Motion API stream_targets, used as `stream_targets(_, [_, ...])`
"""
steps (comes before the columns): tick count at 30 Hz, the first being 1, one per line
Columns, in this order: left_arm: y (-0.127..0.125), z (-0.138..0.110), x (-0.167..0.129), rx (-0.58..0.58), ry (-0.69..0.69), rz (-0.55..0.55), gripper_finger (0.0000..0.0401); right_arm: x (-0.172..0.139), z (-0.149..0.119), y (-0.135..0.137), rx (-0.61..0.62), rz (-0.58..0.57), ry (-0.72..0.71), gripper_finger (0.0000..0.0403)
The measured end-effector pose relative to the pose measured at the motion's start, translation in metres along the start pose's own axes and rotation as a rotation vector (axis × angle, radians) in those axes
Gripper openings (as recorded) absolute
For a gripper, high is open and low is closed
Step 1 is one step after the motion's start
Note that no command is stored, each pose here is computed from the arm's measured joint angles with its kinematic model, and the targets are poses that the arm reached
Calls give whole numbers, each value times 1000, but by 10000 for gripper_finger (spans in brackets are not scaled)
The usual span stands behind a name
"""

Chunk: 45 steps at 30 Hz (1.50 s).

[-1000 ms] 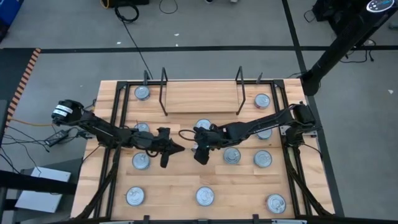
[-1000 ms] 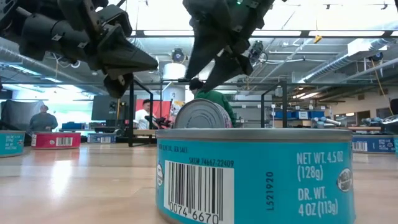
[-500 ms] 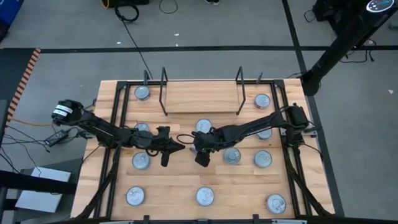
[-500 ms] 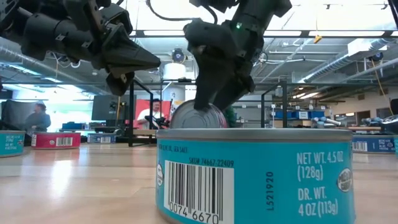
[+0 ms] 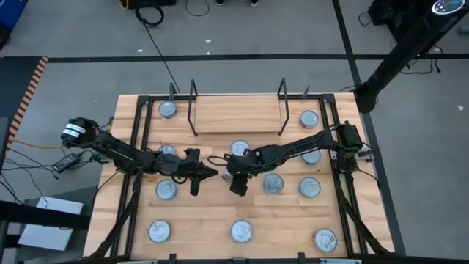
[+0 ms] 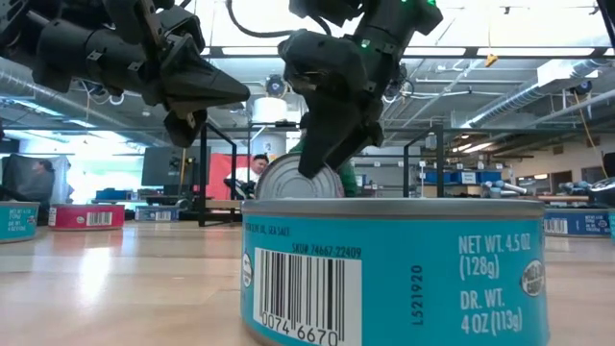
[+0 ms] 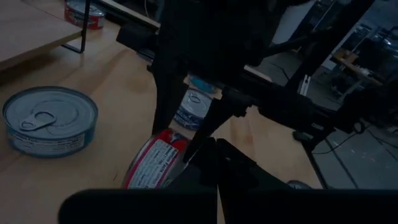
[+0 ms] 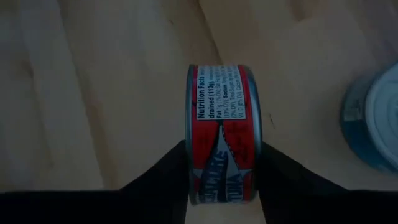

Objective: Stack canned seafood by type on shelf
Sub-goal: Put the center red tuna can on the shelf

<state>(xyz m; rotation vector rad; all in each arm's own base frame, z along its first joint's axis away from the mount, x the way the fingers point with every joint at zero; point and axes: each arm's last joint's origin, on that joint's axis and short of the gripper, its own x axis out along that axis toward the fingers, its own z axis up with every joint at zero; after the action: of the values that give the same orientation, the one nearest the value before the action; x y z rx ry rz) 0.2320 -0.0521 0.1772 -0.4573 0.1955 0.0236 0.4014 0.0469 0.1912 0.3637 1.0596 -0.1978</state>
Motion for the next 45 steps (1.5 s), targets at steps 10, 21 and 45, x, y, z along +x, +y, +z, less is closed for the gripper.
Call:
stream_targets(10, [8, 20, 1, -66, -209, 95, 1, -46, 32, -47, -18, 164, -54, 147])
stream_targets(21, [31, 50, 3, 7, -394, 245, 1, -110, 80, -161, 247, 118, -419, 147])
stream_targets(45, [51, 93, 1, 138, -407, 142, 1, -38, 93, -238, 1027, -89, -614, 147])
